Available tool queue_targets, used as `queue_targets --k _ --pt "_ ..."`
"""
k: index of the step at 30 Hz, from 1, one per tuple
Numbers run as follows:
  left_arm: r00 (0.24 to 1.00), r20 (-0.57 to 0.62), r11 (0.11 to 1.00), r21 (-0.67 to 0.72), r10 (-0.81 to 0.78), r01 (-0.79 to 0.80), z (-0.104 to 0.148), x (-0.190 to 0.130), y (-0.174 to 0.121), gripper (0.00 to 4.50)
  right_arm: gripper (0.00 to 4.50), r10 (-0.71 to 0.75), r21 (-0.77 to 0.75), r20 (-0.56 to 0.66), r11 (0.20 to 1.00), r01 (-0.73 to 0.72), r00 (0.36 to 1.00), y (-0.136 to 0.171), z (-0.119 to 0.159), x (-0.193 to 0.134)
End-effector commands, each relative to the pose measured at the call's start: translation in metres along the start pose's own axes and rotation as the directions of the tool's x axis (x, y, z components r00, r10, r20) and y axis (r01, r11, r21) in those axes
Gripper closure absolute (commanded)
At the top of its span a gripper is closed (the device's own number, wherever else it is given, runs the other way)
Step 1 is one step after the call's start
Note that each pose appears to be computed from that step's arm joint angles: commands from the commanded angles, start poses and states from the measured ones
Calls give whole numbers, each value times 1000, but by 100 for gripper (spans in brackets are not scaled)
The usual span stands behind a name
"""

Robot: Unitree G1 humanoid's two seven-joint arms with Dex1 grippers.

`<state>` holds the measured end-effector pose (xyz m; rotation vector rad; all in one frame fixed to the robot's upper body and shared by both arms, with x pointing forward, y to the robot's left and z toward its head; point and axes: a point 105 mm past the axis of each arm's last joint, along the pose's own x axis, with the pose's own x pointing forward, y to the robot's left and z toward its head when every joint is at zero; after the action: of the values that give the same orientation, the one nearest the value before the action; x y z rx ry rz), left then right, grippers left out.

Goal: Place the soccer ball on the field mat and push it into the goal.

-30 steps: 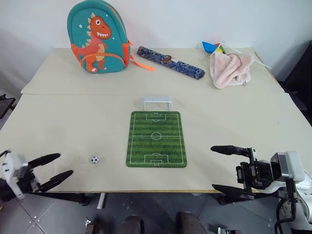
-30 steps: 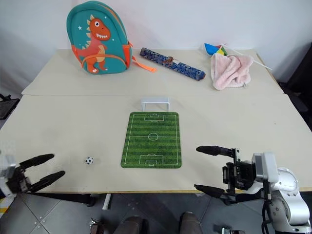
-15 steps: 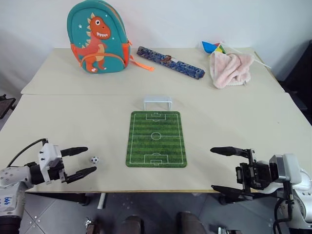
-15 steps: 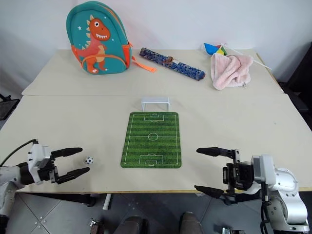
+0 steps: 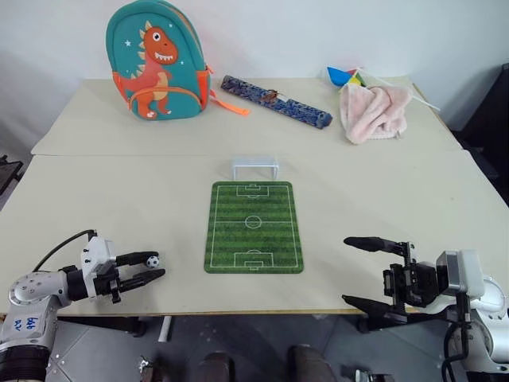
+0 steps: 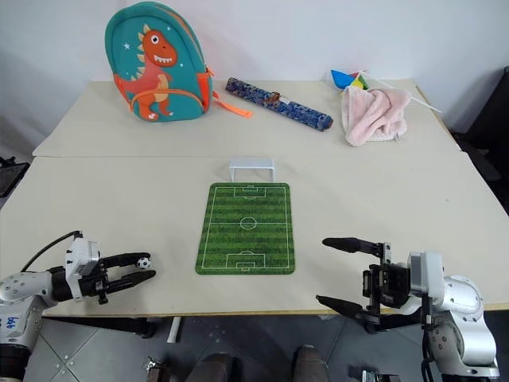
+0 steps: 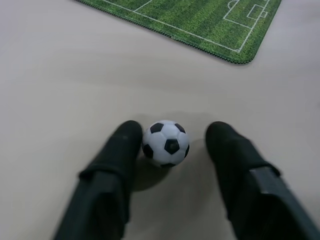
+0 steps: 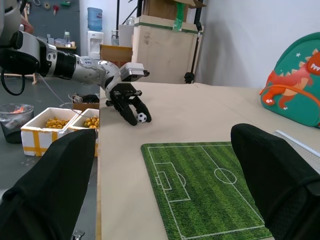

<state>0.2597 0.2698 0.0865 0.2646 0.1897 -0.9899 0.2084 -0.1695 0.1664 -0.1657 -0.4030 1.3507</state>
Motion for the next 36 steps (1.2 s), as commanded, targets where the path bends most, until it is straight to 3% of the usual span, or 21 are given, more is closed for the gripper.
queue_targets --k 1,2,7,9,11,15,19,23,36 --pt "1000 -4 1000 27 -2 2 4 -2 3 334 0 0 -28 10 1000 1 1000 0 2 2" --pt "1000 2 1000 30 -4 3 5 -1 3 363 0 -2 -29 10 1000 3 1000 0 2 2" --pt "992 107 996 68 -70 63 39 15 0 364 0 -20 -39 -4 999 20 1000 -2 3 -2" --pt "978 125 984 92 -166 155 65 30 -8 364 0 -40 -50 -5 998 39 999 -7 7 -5" --pt "957 115 961 106 -265 254 93 50 -16 364 0 -49 -68 -9 997 48 999 -11 11 -7" --pt "927 45 914 189 -372 358 119 89 -30 364 0 -37 -67 -14 997 36 999 -11 13 -6" --pt "913 -54 881 246 -404 404 115 122 -43 364 0 -37 -70 -11 997 36 999 -8 16 -3" --pt "901 -107 869 237 -420 434 100 149 -61 364 0 1 -59 -98 998 -7 995 -1 6 -11" --pt "897 -156 859 260 -413 441 83 169 -70 364 0 -48 -29 -233 999 43 971 -6 -8 -47"
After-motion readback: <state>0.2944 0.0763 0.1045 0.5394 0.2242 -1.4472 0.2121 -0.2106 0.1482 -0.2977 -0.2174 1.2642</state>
